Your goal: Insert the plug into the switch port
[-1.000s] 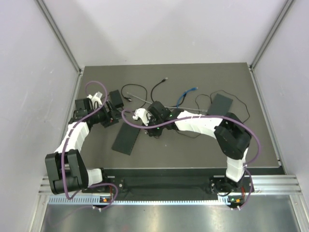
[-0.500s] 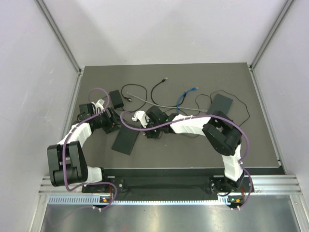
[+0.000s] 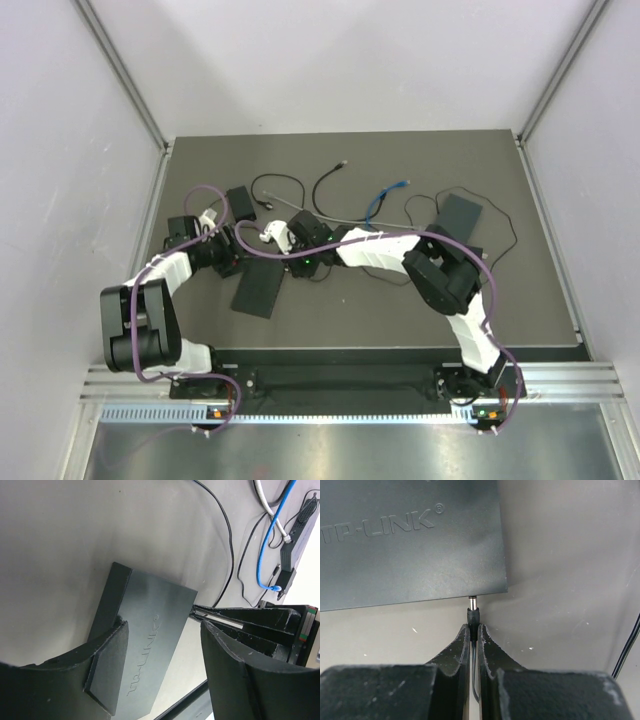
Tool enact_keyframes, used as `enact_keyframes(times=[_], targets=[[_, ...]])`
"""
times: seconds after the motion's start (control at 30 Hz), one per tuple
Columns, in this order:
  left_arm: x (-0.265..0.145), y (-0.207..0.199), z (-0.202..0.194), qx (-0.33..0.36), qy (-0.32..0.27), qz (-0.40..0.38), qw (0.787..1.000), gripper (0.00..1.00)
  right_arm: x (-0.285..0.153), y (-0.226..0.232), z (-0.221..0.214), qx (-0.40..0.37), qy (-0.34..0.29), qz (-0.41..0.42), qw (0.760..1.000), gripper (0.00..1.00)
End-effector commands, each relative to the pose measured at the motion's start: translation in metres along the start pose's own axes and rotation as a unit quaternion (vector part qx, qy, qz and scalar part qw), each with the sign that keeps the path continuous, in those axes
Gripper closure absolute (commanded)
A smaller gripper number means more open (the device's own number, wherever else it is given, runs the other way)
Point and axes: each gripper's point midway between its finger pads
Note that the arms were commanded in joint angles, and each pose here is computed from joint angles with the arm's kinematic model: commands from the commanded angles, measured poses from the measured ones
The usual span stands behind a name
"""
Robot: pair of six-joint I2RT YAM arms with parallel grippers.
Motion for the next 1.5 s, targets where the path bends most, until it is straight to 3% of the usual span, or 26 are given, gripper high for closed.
enact_keyframes(times=[0.0,1.07,1.47], targets=[[-0.006,-0.004,0.012,0.024,-0.033,-0.001,0.999,0.36,0.006,-0.001,-0.028,0.005,0.058,-0.014,0.998,1.00],[0.001,0.004,0.004,0.032,-0.015,0.013,0.999,0.39,0.020,-0.012,-0.047,-0.031,0.157,-0.059,0.985,1.00],[0.018,-0.006,-0.008,0.058,0.027,-0.008,0.998,0.45,0.025,-0.008,-0.032,-0.032,0.141,-0.053,0.988,1.00]])
Point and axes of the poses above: each gripper's point midway between its finger pads, its own x axis out along the fingers, its own y axis along the line the jaws close on, z = x × y, and after that the axes turned 11 degrees about x, right-handed
